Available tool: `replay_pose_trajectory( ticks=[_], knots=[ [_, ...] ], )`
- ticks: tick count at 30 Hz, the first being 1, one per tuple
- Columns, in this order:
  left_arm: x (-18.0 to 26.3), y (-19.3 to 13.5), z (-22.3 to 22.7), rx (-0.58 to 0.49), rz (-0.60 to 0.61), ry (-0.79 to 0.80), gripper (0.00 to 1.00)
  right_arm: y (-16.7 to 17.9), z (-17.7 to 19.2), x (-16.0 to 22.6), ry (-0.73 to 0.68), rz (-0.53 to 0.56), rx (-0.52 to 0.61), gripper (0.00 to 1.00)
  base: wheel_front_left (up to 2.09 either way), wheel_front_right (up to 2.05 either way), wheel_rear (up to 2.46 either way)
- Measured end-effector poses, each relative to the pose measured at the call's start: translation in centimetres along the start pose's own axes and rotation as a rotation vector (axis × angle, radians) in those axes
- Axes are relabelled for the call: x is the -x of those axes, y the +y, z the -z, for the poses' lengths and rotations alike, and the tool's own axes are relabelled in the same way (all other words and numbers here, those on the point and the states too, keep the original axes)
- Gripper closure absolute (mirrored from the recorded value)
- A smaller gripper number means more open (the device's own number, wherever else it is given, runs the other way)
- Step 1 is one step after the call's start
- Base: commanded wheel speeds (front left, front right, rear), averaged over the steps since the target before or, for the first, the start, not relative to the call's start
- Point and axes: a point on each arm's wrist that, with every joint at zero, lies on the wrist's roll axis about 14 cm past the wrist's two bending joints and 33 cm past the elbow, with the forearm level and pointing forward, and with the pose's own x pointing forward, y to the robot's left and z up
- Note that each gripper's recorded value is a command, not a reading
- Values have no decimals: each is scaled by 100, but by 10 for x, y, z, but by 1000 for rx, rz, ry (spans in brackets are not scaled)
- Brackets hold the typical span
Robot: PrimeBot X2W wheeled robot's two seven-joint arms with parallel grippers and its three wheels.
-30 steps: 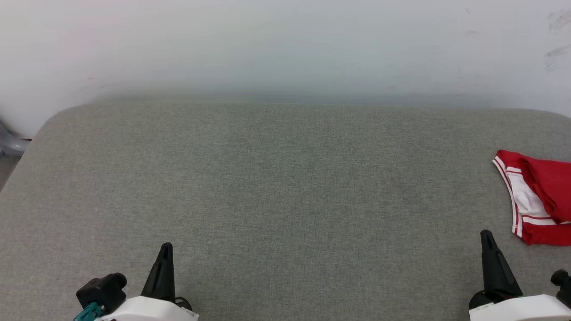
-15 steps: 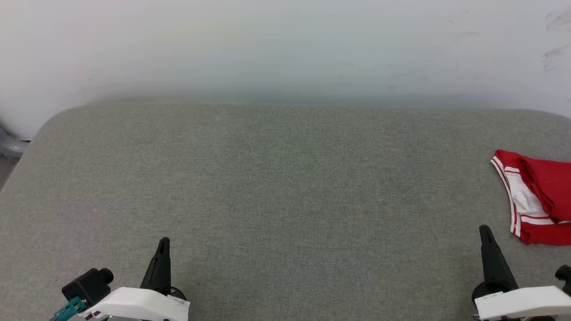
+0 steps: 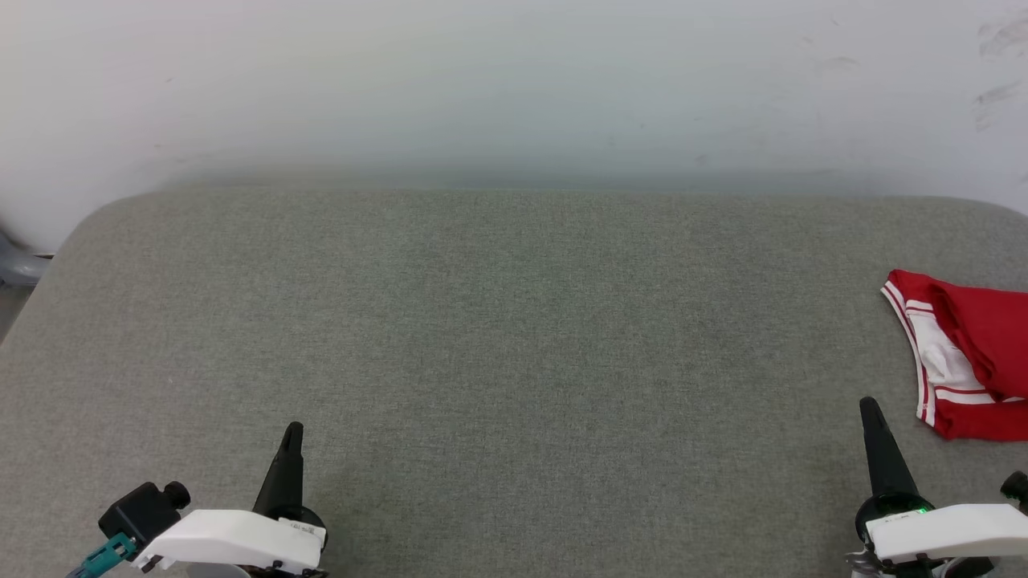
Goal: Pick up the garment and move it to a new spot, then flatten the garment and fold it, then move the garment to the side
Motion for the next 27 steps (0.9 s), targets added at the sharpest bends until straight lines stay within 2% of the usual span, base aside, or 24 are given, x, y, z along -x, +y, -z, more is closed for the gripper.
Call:
replay_pose_trajectory(
  ticks=[27],
  knots=[
    [-11,-5,-5,316,24,14,100,3,-1,-9,19,1,-278,100,0,0,0]
  ],
)
